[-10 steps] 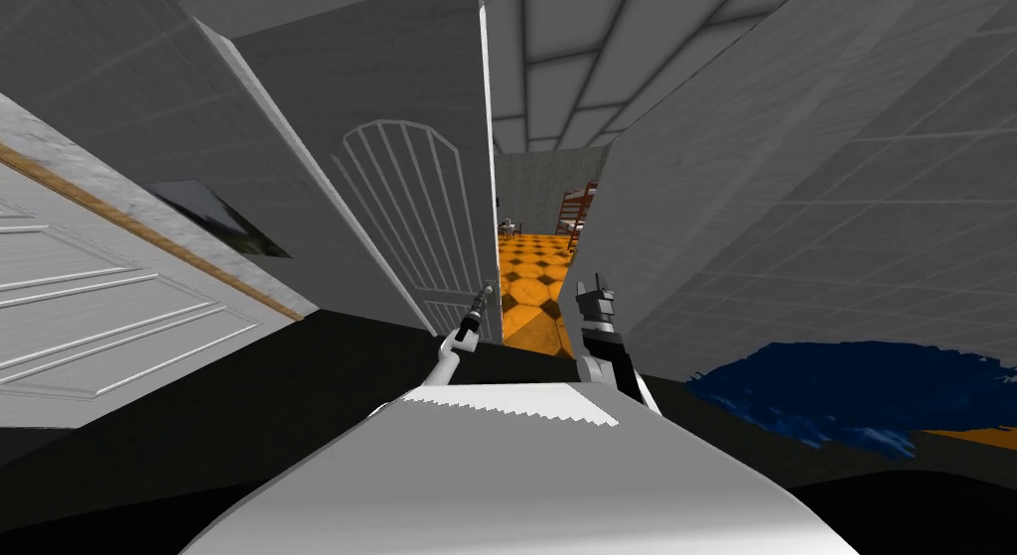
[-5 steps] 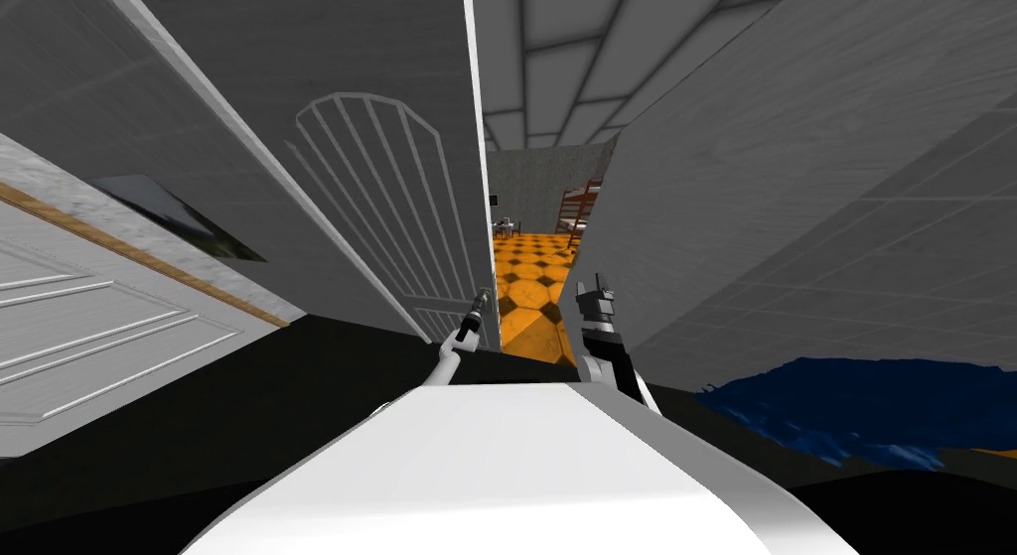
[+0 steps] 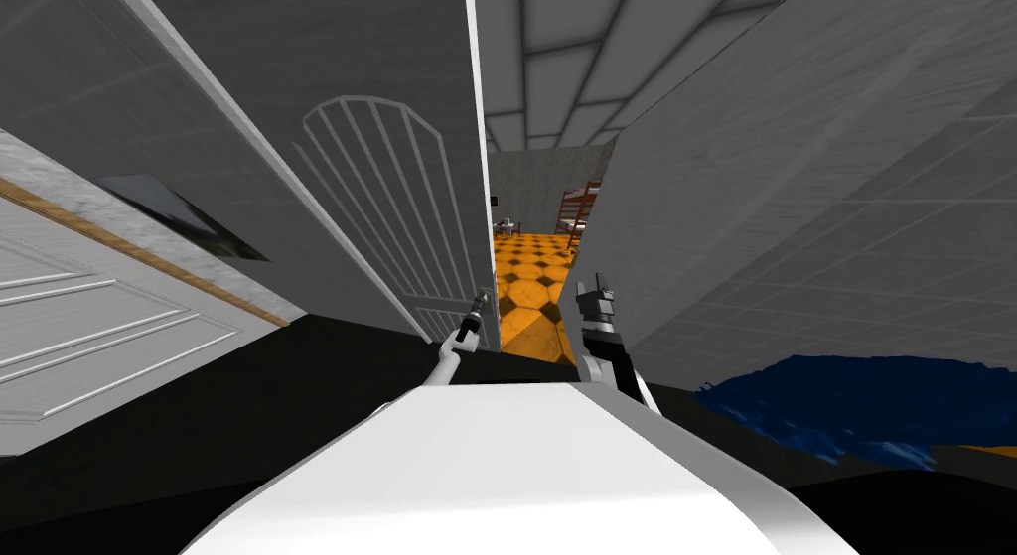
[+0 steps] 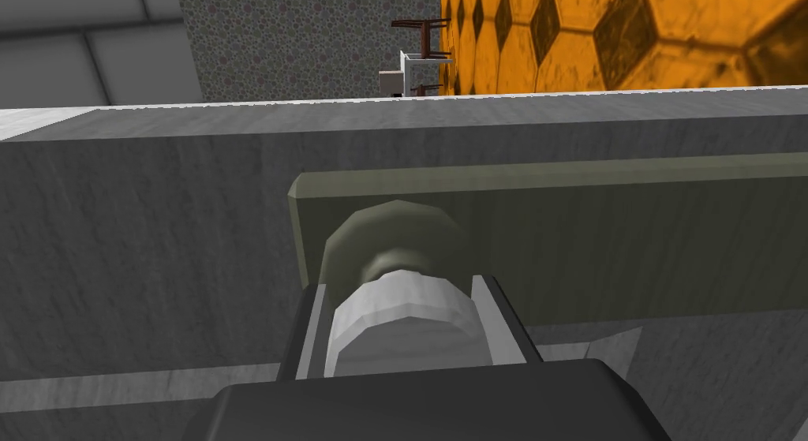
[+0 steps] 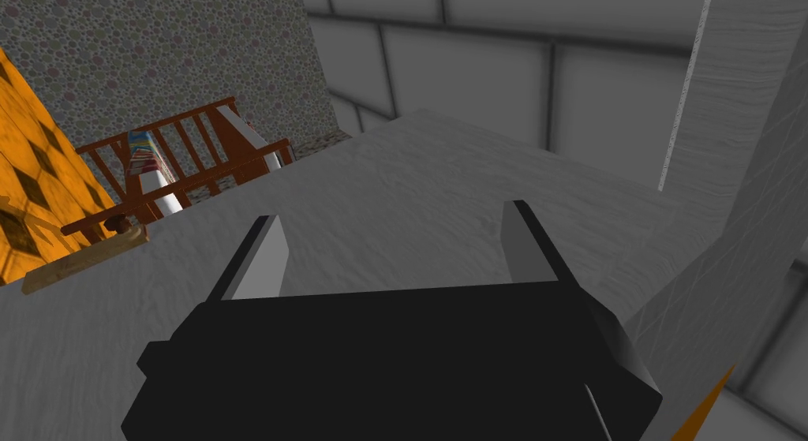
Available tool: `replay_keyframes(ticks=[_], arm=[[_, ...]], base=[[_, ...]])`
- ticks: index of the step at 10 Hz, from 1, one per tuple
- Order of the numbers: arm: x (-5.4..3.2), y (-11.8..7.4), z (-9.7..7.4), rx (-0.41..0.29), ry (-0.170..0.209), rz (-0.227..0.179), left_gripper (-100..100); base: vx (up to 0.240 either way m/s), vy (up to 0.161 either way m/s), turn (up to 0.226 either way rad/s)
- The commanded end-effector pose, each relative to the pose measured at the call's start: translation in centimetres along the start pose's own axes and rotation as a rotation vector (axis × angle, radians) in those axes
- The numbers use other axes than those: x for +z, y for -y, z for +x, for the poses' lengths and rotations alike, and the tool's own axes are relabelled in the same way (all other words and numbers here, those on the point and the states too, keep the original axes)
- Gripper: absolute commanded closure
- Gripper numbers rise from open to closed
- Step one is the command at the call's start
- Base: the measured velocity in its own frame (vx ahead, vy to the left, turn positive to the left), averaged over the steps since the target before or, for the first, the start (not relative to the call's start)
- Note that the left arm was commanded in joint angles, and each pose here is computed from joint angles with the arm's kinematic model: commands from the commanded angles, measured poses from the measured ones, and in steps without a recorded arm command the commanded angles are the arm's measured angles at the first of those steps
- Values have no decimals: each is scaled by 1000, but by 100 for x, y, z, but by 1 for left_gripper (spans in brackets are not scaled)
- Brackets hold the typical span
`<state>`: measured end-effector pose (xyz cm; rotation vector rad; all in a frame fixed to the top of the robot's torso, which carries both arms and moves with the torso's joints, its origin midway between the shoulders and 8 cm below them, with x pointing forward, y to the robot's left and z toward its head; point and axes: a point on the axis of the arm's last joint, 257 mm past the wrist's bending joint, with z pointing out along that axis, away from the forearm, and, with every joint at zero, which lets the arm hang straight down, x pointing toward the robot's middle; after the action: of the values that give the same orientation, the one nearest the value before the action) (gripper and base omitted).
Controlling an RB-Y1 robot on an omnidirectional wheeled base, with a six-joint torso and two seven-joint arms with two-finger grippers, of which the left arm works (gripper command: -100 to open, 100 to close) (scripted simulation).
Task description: Push the door open
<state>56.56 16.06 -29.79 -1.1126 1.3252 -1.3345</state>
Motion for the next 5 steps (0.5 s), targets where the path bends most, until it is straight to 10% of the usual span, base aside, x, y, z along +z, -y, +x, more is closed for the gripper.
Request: replay_keyframes(ticks=[1,5], arm=[[7,21,2,0,-1,5,100],[-2,-4,-178,6,30,-2,100]], base=[[0,0,0],[137,-54,32]])
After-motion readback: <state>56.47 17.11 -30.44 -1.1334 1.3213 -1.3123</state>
